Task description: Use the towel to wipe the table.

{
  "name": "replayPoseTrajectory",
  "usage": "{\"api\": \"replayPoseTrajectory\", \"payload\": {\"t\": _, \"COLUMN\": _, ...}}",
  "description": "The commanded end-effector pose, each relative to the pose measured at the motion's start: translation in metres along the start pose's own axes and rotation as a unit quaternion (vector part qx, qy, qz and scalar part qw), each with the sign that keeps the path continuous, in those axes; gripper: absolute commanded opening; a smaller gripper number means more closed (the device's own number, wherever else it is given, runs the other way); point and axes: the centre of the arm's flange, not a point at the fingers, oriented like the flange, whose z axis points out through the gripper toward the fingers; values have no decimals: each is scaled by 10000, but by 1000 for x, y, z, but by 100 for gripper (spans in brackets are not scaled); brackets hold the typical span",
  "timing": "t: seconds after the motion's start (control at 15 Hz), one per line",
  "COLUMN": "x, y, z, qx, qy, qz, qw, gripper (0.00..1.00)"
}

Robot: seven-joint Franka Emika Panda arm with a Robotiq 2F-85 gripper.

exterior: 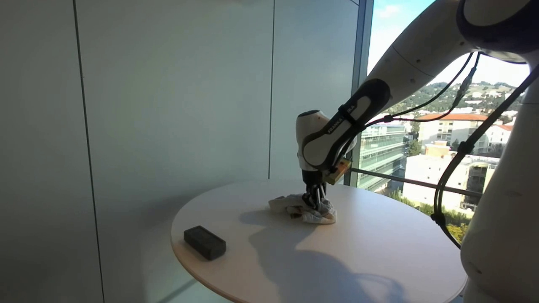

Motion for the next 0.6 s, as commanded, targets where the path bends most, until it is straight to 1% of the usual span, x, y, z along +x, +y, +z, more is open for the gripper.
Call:
{"api": "replayPoseTrajectory", "payload": {"t": 0.0, "x": -5, "y": -25, "z": -4, "qx": 317, "qy": 114, "qz": -368, "qw": 9988, "gripper": 10}}
{"api": "replayPoseTrajectory", "payload": {"t": 0.07, "x": -5, "y": -42, "z": -16, "qx": 387, "qy": 232, "qz": -630, "qw": 9970, "gripper": 10}}
{"api": "replayPoseTrajectory", "payload": {"t": 0.2, "x": -6, "y": -69, "z": -32, "qx": 550, "qy": 370, "qz": -973, "qw": 9930, "gripper": 10}}
{"api": "replayPoseTrajectory", "payload": {"t": 0.27, "x": -6, "y": -82, "z": -38, "qx": 547, "qy": 347, "qz": -1013, "qw": 9927, "gripper": 12}}
{"api": "replayPoseTrajectory", "payload": {"t": 0.33, "x": -7, "y": -91, "z": -42, "qx": 509, "qy": 325, "qz": -1019, "qw": 9930, "gripper": 44}}
{"api": "replayPoseTrajectory", "payload": {"t": 0.4, "x": -11, "y": -96, "z": -47, "qx": 380, "qy": 334, "qz": -953, "qw": 9942, "gripper": 45}}
{"api": "replayPoseTrajectory", "payload": {"t": 0.47, "x": -20, "y": -94, "z": -57, "qx": 117, "qy": 367, "qz": -800, "qw": 9961, "gripper": 50}}
{"api": "replayPoseTrajectory", "payload": {"t": 0.53, "x": -28, "y": -90, "z": -68, "qx": -78, "qy": 425, "qz": -663, "qw": 9969, "gripper": 58}}
